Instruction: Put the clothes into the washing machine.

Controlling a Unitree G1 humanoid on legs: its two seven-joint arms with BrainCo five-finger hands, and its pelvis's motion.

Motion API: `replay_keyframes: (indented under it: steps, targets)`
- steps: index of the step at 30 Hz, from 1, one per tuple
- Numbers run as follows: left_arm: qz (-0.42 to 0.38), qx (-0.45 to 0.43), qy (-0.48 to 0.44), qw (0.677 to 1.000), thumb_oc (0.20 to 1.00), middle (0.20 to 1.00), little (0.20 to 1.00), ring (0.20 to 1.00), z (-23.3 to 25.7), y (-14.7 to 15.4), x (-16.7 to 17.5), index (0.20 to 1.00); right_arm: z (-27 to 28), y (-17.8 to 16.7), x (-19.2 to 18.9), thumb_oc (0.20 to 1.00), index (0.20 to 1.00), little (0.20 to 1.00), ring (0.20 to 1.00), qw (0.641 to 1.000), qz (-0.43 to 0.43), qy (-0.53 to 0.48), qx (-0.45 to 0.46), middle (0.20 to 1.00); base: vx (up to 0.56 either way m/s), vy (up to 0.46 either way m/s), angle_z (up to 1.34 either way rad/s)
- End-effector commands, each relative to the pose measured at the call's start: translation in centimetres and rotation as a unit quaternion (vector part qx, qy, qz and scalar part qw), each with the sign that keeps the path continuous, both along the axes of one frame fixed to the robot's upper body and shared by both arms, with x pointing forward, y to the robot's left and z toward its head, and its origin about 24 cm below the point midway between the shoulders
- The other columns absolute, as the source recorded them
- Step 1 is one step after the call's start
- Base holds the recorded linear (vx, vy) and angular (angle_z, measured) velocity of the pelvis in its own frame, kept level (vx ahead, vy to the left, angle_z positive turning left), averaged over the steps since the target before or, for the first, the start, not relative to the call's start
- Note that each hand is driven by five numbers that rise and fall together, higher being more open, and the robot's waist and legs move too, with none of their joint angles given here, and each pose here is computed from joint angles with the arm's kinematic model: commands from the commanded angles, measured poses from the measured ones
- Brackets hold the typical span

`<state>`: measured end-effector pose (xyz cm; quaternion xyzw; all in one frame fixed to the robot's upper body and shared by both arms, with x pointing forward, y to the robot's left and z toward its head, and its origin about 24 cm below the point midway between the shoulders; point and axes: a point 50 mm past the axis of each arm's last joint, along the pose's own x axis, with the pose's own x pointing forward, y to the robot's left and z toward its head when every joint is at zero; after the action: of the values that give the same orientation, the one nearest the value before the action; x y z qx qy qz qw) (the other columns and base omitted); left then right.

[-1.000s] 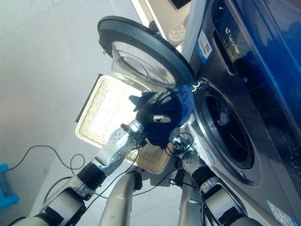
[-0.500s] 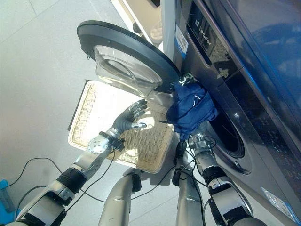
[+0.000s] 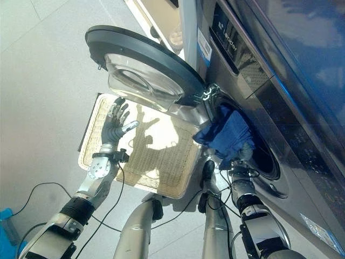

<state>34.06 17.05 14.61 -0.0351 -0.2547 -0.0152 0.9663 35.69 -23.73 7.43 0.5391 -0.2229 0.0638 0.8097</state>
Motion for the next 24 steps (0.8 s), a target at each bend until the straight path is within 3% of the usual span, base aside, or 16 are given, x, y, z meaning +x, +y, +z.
replay_keyframes:
  steps: [1, 7, 15, 24]
  targets:
    - [-0.034, -0.045, -0.068, 0.996, 1.0, 1.0, 1.0, 1.0, 2.2, -1.7, -0.8, 1.0, 2.5, -3.8, 0.1, 0.2, 0.2, 0.2, 0.2, 0.995, -0.092, -0.017, 0.029, 0.2, 0.0, 0.0, 0.0]
    - [-0.059, -0.048, -0.068, 0.995, 1.0, 1.0, 1.0, 1.0, 3.1, -2.8, -0.9, 1.0, 3.9, -5.2, 0.7, 0.2, 0.2, 0.2, 0.2, 0.976, -0.141, -0.024, 0.166, 0.2, 0.0, 0.0, 0.0]
    - [-0.076, -0.043, -0.068, 0.994, 1.0, 1.0, 1.0, 1.0, 3.8, -4.1, -1.2, 1.0, 5.4, -5.3, 1.4, 0.2, 0.2, 0.2, 0.2, 0.961, -0.166, -0.01, 0.219, 0.2, 0.0, -0.001, 0.01]
    - [-0.089, -0.041, -0.052, 0.994, 1.0, 1.0, 1.0, 1.0, 3.9, -4.7, -1.0, 1.0, 9.3, -6.1, 1.2, 0.2, 0.2, 0.2, 0.2, 0.933, -0.232, -0.083, 0.263, 0.2, 0.01, -0.003, 0.07]
